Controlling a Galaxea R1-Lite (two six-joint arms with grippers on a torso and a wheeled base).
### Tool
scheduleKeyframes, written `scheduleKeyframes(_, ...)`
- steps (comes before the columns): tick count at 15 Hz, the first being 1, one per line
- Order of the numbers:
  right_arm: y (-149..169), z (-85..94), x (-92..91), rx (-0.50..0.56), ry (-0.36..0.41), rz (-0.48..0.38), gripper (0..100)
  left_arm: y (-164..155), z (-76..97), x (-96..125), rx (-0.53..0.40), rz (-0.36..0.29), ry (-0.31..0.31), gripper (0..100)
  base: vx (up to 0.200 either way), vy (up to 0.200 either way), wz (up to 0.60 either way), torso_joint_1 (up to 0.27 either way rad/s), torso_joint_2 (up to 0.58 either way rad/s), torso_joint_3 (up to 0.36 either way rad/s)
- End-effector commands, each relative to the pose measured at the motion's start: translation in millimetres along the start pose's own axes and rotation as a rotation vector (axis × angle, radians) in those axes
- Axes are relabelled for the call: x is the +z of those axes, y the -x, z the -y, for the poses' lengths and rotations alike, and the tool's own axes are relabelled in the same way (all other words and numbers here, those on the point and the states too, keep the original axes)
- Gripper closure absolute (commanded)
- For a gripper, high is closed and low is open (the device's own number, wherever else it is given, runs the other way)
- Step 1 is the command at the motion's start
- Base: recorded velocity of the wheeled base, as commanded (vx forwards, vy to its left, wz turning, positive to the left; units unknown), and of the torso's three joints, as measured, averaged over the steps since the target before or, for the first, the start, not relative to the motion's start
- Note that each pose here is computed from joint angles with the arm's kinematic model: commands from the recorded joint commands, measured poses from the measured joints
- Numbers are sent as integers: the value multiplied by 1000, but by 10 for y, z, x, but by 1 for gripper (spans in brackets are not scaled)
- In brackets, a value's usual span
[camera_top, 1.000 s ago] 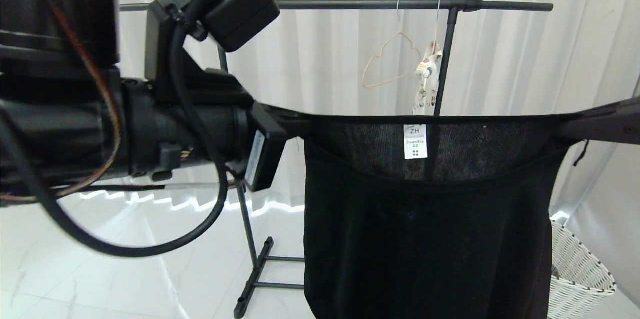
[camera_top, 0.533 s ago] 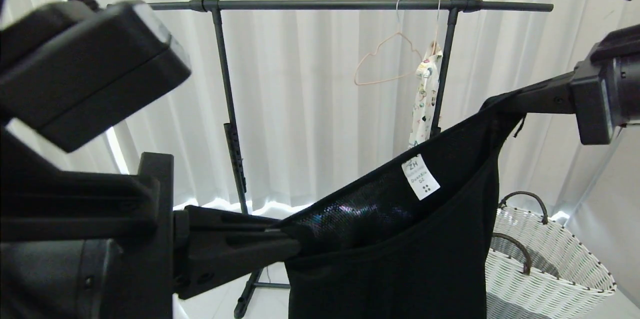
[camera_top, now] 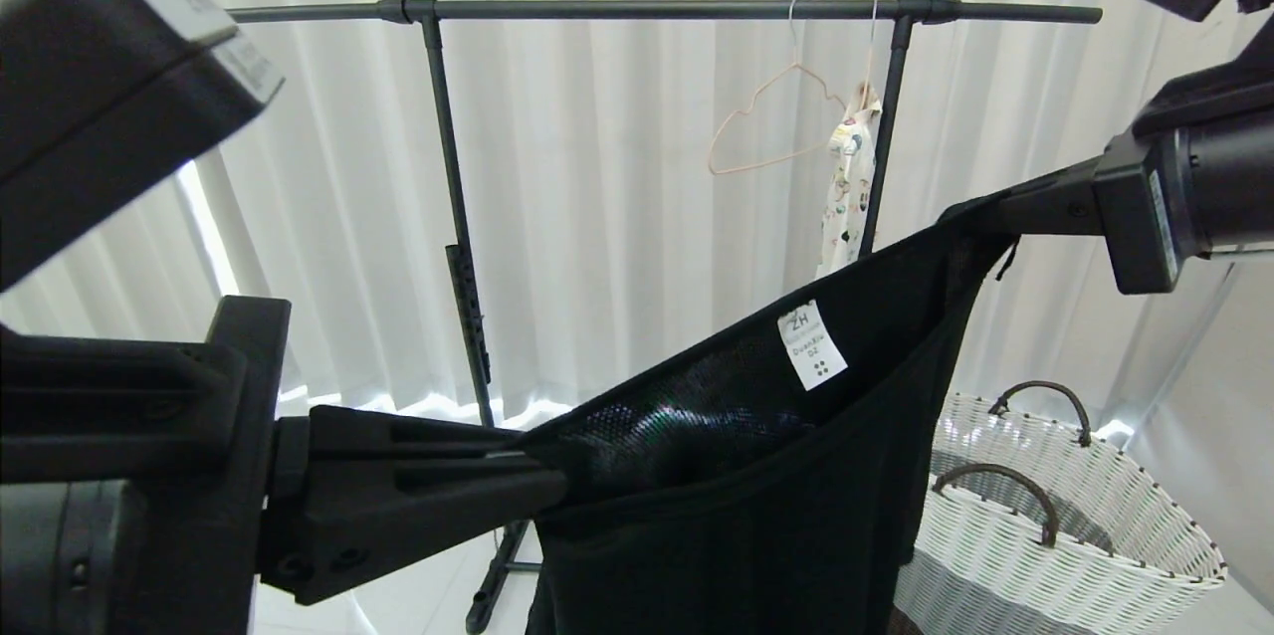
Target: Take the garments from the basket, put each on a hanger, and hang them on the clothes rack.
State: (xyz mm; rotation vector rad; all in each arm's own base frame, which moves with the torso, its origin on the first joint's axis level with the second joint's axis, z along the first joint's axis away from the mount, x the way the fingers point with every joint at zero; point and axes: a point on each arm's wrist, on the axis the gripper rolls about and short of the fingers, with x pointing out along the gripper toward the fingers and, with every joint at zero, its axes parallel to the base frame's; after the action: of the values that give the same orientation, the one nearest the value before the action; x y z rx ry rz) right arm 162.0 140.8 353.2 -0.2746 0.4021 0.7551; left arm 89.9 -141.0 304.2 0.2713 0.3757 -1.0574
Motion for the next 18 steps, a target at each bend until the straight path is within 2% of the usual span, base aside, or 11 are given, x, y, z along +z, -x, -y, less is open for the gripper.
scheduleKeyframes(1, 215, -21, -137, -4, -1, 5, 100, -20, -112, -3, 57, -6, 26, 100, 0, 0, 0, 0, 0, 0)
scheduleKeyframes(2, 308, -35, -205, -4, 0, 6, 100, -65, -211, 2, 104, -13, 46, 100, 0, 0, 0, 0, 0, 0)
scheduleKeyframes(4, 492, -107, -318, 30, 18, -9, 100, -202, -386, 84, 174, 47, 42, 100, 0, 0, 0, 0, 0, 0)
scheduleKeyframes(5, 584, -166, -363, 63, 35, -28, 100, -310, -469, 148, 202, 92, 10, 100, 0, 0, 0, 0, 0, 0)
scheduleKeyframes(7, 673, -209, -397, 90, 50, -33, 100, -435, -567, 217, 233, 123, -47, 100, 0, 0, 0, 0, 0, 0)
scheduleKeyframes(17, 634, -207, -380, 67, 51, -38, 100, -412, -556, 236, 229, 132, -53, 100, 0, 0, 0, 0, 0, 0)
scheduleKeyframes(18, 634, -207, -380, 67, 51, -38, 0, -413, -553, 236, 227, 132, -54, 100, 0, 0, 0, 0, 0, 0)
